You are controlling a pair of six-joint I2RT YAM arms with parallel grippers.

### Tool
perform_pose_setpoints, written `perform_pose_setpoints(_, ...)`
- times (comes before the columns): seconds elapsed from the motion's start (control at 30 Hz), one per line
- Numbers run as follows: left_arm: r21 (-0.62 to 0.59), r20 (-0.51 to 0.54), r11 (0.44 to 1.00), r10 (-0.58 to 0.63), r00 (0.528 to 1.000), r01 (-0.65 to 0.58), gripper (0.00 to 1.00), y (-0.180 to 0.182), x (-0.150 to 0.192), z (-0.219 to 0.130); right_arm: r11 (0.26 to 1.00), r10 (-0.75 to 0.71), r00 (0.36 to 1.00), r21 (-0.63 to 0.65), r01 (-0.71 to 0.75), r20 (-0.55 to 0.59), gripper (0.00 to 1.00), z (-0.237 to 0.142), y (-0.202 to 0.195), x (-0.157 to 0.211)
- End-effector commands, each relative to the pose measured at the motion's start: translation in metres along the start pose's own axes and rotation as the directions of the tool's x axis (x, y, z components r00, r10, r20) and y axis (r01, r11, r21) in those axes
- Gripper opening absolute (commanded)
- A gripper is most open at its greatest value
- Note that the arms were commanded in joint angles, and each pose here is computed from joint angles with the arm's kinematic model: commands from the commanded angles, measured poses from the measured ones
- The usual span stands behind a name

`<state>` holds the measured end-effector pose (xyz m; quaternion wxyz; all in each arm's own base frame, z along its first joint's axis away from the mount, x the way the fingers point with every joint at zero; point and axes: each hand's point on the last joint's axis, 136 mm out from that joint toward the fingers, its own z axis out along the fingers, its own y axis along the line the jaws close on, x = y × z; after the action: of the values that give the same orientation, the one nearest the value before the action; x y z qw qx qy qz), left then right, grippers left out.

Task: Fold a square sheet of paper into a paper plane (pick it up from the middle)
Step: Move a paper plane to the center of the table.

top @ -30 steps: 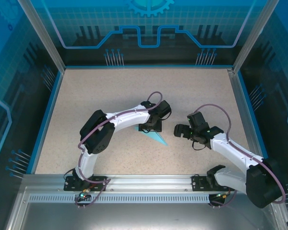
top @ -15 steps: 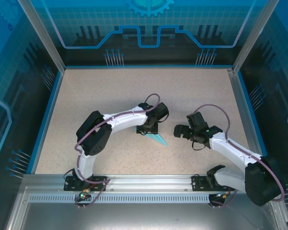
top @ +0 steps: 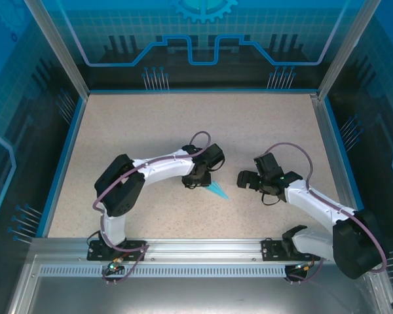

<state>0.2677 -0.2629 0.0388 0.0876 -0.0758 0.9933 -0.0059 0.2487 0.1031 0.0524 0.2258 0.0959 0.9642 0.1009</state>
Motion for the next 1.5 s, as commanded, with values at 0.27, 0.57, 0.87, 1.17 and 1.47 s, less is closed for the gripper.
perform_pose_setpoints(0.27, 0.089, 0.061, 0.991, -0.108, 0.992, 0.102, 0.16, -0.003, -0.004, -0.014, 0.999, 0.033, 0.999, 0.005, -0.033, -0.011, 0.99, 0.002, -0.003, -0.002)
perform_pose_setpoints(0.57, 0.171, 0.136, 0.985, -0.053, 0.989, 0.030, 0.06, -0.008, -0.023, -0.048, 0.999, 0.038, 0.999, -0.025, -0.038, -0.001, 0.99, -0.004, 0.003, -0.006)
perform_pose_setpoints(0.87, 0.538, 0.123, 0.836, 0.054, 0.991, -0.113, 0.01, -0.049, -0.036, -0.090, 0.987, 0.046, 0.998, -0.154, -0.041, 0.029, 0.98, -0.021, 0.026, -0.015)
perform_pose_setpoints(1.17, 0.647, 0.087, 0.755, 0.064, 0.994, -0.105, 0.01, -0.060, -0.043, -0.076, 0.953, 0.064, 0.995, -0.299, -0.039, 0.075, 0.97, -0.038, 0.047, -0.019)
perform_pose_setpoints(1.47, 0.686, -0.005, 0.728, 0.009, 1.000, -0.003, 0.00, -0.057, -0.043, -0.029, 0.930, -0.029, 1.000, -0.367, 0.028, 0.002, 0.73, -0.027, 0.080, -0.004)
